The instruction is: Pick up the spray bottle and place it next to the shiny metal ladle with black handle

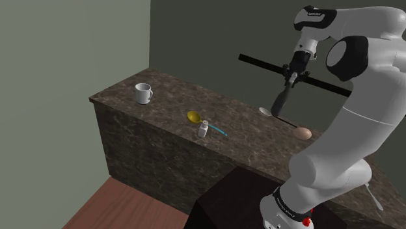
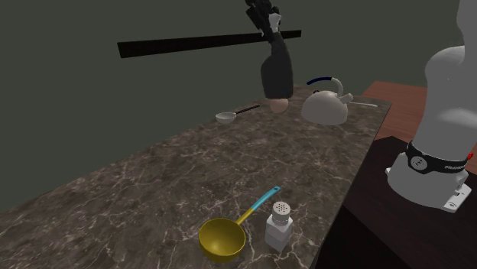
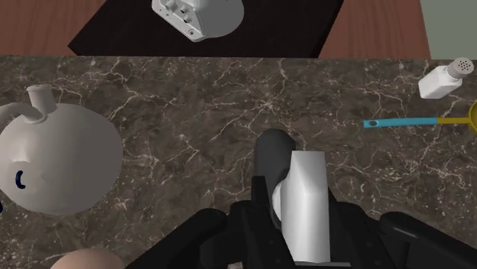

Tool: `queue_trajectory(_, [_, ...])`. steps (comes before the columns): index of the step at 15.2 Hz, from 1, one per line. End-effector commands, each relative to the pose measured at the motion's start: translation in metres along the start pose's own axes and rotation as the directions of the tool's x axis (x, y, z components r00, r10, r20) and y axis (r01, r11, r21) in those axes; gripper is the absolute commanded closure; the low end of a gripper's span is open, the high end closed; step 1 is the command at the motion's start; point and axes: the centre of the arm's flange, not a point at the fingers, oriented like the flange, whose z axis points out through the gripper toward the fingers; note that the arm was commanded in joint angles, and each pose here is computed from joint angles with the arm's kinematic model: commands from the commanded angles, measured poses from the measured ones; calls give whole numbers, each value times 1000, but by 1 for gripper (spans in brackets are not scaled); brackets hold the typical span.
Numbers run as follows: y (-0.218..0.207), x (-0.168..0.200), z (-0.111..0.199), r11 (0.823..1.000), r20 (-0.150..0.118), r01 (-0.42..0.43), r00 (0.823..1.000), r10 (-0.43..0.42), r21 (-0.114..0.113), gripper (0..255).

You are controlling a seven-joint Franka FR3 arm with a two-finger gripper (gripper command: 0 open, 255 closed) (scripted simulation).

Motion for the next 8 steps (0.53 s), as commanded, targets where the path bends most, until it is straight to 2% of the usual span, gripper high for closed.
queue_trajectory(1, [24, -9, -7, 1000, 1, 1, 1000, -1, 0, 255])
queue_trajectory(8, [110, -28, -34, 1000, 1, 1, 1000, -1, 0, 255])
